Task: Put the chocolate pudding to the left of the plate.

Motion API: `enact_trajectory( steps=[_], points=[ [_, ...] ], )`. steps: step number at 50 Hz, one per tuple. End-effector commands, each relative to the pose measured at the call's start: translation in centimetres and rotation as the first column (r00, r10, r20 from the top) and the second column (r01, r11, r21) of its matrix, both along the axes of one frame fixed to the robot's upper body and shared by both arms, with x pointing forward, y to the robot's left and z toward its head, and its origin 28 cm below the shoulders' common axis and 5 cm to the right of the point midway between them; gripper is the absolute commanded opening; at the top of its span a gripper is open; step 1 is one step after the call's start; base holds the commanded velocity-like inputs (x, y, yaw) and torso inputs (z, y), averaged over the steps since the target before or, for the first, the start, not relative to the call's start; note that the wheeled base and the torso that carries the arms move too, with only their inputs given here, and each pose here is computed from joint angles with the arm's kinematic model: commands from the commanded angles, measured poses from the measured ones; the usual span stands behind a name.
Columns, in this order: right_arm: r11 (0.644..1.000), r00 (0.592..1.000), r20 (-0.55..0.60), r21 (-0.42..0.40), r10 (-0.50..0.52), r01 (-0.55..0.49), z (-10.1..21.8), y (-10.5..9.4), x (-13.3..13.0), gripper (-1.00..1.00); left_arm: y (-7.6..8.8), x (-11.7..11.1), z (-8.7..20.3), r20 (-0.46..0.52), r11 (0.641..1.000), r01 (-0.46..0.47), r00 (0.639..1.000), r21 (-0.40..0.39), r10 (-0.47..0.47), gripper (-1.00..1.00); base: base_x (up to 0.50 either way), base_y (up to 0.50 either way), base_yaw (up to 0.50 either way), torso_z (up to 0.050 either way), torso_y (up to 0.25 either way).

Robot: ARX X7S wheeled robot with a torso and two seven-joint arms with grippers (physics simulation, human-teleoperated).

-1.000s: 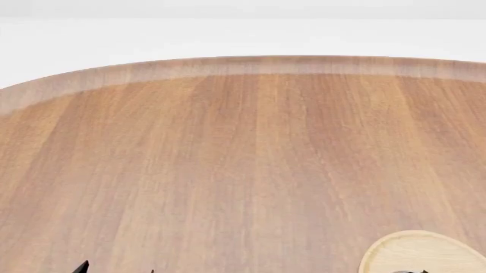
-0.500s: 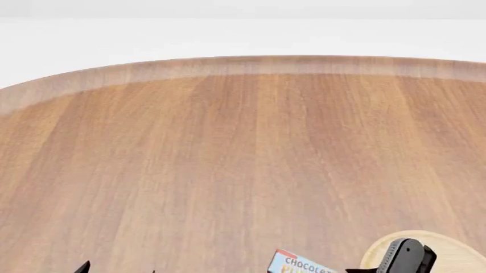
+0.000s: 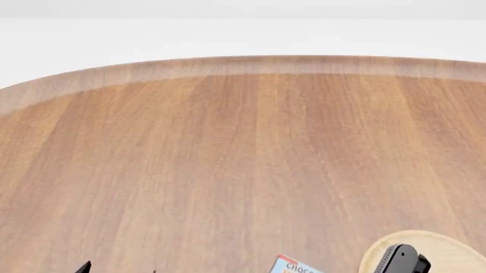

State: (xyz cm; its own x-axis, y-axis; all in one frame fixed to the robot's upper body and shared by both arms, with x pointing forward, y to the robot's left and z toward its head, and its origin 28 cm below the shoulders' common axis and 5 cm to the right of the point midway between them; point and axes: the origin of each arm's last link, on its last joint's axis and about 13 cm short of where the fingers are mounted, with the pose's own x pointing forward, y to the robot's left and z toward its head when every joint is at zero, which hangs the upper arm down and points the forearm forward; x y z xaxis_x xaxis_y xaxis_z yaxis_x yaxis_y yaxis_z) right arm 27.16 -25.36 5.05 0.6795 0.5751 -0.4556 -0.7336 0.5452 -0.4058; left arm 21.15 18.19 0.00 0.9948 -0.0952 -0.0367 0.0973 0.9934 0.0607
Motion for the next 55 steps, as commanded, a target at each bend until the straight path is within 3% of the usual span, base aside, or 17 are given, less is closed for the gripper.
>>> enact_trajectory(
  steps=[1, 23, 55],
  points=[
    [1.000, 1.000, -0.009, -0.002, -0.010, 0.010, -1.0, -0.1, 0.3, -1.00, 0.0, 0.0, 0.0, 0.000, 1.000, 0.001, 1.000, 0.001, -0.001, 1.00, 0.00, 0.00, 0.00, 0.000, 0.000],
    [0.998, 0.998, -0.010, 0.020, -0.056, 0.056, -1.3, -0.1, 1.9, -1.00, 0.0, 0.0, -0.1, -0.002, 1.000, 0.003, 1.000, 0.002, -0.003, 1.00, 0.00, 0.00, 0.00, 0.000, 0.000],
    [0.999, 0.996, -0.073, -0.016, -0.049, 0.048, -4.3, 0.1, 1.2, -1.00, -0.1, 0.0, -0.3, -0.004, 1.000, 0.010, 1.000, 0.002, -0.010, 1.00, 0.00, 0.00, 0.00, 0.000, 0.000]
  ],
)
